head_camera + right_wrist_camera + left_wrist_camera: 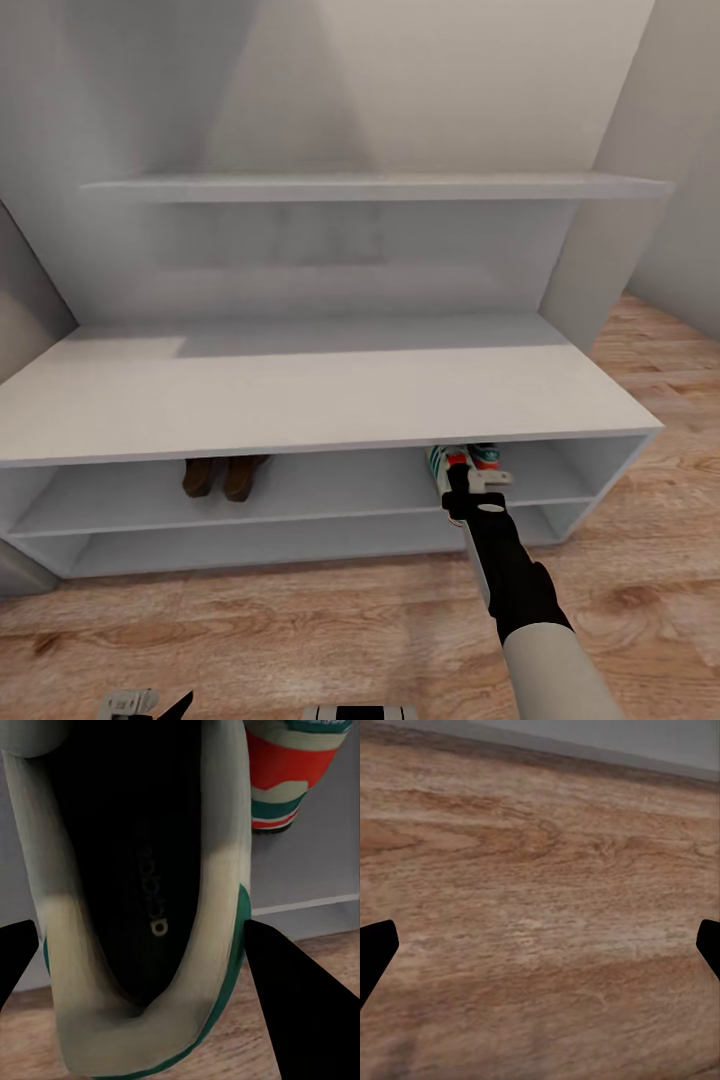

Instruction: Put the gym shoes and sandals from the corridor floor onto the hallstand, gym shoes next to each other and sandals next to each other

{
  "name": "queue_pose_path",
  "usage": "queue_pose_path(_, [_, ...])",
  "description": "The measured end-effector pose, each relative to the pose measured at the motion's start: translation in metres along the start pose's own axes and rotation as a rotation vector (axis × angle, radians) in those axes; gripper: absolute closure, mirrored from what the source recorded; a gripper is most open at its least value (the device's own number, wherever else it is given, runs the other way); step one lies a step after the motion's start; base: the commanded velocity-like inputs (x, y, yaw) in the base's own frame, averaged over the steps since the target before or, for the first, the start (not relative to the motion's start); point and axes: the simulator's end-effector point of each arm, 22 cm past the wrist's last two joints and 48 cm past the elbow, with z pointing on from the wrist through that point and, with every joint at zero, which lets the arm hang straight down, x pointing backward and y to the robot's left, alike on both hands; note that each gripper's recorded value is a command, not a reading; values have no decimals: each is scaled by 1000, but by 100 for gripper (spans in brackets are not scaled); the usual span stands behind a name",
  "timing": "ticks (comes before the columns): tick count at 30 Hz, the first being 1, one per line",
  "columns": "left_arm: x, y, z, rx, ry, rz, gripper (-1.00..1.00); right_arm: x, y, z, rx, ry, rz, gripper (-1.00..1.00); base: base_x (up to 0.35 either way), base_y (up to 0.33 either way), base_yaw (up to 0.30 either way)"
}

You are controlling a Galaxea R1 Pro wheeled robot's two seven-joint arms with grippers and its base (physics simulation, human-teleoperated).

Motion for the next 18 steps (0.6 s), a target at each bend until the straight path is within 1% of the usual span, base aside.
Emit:
queue_pose_path(5, [0, 0, 0, 0, 0, 0, -100, -2, -1, -1, 1, -4, 2, 100, 136, 0, 0])
queue_pose_path(12, [0, 0, 0, 0, 0, 0, -100, -2, -1, -1, 1, -5, 1, 100, 47, 0, 0])
queue_pose_path(18, [0, 0, 0, -1, 0, 0, -100, -2, -1, -1, 2, -5, 0, 100, 201, 0, 0])
